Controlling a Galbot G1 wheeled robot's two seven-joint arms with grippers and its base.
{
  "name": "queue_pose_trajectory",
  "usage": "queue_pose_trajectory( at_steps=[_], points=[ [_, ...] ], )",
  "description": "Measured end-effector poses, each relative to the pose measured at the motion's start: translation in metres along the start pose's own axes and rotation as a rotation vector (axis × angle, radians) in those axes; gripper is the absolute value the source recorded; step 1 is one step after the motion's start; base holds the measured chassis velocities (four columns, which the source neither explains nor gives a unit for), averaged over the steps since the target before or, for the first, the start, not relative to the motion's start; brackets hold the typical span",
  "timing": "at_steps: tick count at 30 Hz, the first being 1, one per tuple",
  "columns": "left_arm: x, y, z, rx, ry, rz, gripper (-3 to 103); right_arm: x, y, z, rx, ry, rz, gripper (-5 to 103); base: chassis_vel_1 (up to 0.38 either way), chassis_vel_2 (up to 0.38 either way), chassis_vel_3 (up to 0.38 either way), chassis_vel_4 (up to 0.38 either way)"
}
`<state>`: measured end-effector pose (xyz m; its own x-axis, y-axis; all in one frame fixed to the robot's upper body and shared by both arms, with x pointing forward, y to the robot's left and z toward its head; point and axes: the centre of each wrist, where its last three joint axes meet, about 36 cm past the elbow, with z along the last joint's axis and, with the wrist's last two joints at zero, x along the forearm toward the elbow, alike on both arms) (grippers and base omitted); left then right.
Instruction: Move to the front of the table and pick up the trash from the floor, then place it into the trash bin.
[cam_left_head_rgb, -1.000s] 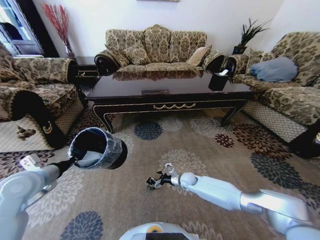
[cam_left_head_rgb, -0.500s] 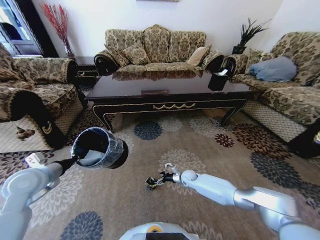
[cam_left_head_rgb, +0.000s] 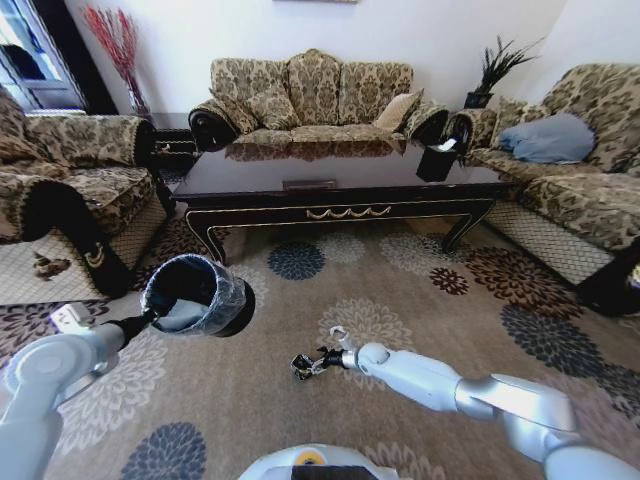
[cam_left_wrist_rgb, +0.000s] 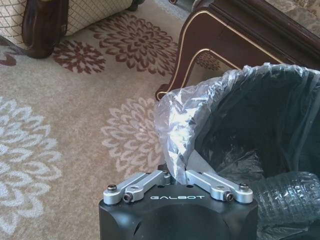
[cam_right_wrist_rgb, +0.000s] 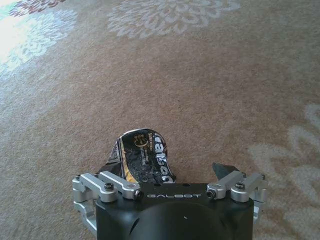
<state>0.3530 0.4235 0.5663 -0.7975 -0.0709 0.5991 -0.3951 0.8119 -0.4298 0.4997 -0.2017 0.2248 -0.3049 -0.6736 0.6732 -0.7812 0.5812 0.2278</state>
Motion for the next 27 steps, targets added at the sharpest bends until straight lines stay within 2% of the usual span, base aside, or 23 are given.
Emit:
queue_pose_trajectory(
  at_steps=[5, 9, 11, 13, 14, 18, 20, 24, 26, 27],
  points=[
    [-0.002, 0.0, 0.0, -0.003, 0.001, 0.001, 0, -0.004, 0.0, 0.0, 0.016, 0.006, -0.007, 93, 0.0, 0.0, 0.0, 0.0],
    [-0.003, -0.001, 0.0, -0.004, 0.003, 0.002, 0, -0.007, 0.0, 0.001, 0.024, 0.008, -0.006, 72, 0.0, 0.0, 0.0, 0.0],
    [-0.004, -0.001, 0.001, -0.005, 0.003, 0.001, 0, -0.007, 0.0, 0.001, 0.025, 0.008, -0.007, 72, 0.0, 0.0, 0.0, 0.0],
    [-0.004, 0.0, 0.0, -0.004, 0.004, -0.001, 0, -0.006, -0.001, 0.002, 0.029, 0.007, -0.012, 61, 0.0, 0.0, 0.0, 0.0],
    [-0.004, 0.0, 0.0, -0.004, 0.004, -0.001, 0, -0.006, -0.001, 0.002, 0.029, 0.007, -0.012, 61, 0.0, 0.0, 0.0, 0.0],
    [-0.006, -0.001, 0.002, -0.008, 0.007, -0.002, 0, 0.0, -0.005, 0.004, 0.045, 0.006, -0.03, 39, 0.0, 0.0, 0.0, 0.0],
    [-0.006, -0.001, 0.003, -0.009, 0.007, -0.001, 0, 0.002, -0.007, 0.004, 0.051, 0.004, -0.037, 39, 0.0, 0.0, 0.0, 0.0],
    [-0.008, -0.003, 0.006, -0.01, 0.012, 0.003, 0, 0.009, -0.014, 0.004, 0.064, -0.016, -0.061, 18, 0.0, 0.0, 0.0, 0.0],
    [-0.008, -0.003, 0.006, -0.01, 0.012, 0.004, 0, 0.009, -0.015, 0.004, 0.07, -0.022, -0.069, 18, 0.0, 0.0, 0.0, 0.0],
    [-0.008, -0.003, 0.006, -0.01, 0.012, 0.004, 0, 0.008, -0.016, 0.004, 0.08, -0.035, -0.082, 13, 0.0, 0.0, 0.0, 0.0]
  ],
)
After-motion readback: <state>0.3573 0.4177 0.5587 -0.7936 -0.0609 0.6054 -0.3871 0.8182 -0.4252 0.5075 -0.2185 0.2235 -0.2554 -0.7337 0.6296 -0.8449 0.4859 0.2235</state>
